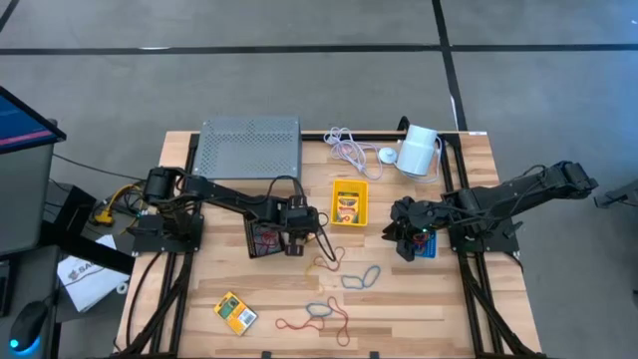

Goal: Pick & Place Office Desk Supplies
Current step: Put the yellow crayon box into the yellow bin

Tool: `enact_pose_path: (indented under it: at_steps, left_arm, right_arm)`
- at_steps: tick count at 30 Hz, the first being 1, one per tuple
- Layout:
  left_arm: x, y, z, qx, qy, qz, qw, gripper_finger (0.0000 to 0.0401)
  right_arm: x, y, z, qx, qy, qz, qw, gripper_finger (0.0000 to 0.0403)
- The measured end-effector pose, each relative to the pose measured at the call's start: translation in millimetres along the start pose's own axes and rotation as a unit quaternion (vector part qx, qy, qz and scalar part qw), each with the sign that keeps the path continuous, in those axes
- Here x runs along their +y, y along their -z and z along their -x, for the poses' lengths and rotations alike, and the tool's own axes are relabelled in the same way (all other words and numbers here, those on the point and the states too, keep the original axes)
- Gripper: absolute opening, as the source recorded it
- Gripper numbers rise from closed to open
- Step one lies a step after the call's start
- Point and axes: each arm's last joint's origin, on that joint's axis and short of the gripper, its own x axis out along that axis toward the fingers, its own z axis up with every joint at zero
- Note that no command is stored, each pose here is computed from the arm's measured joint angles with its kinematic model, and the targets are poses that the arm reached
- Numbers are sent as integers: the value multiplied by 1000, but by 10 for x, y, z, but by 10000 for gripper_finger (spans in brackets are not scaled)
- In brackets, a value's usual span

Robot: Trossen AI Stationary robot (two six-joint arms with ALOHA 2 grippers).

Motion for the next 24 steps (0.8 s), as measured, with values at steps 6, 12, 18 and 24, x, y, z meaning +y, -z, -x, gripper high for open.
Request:
enact_pose_path:
  at_steps: [6,12,18,24]
  left_arm:
    - [-38,-4,-45,-2,2,-3,1000,4]
    - [-134,19,-176,19,1,-24,1000,4]
    - [-170,7,-131,11,1,-26,1000,5]
    - [-302,-3,-55,0,46,-39,998,5]
  right_arm:
    - [0,0,0,0,0,0,1000,81]
    - [11,-7,1,1,-11,-2,1000,81]
    - [10,-6,1,2,-11,-4,1000,81]
    - [10,-5,1,2,-11,-4,1000,81]
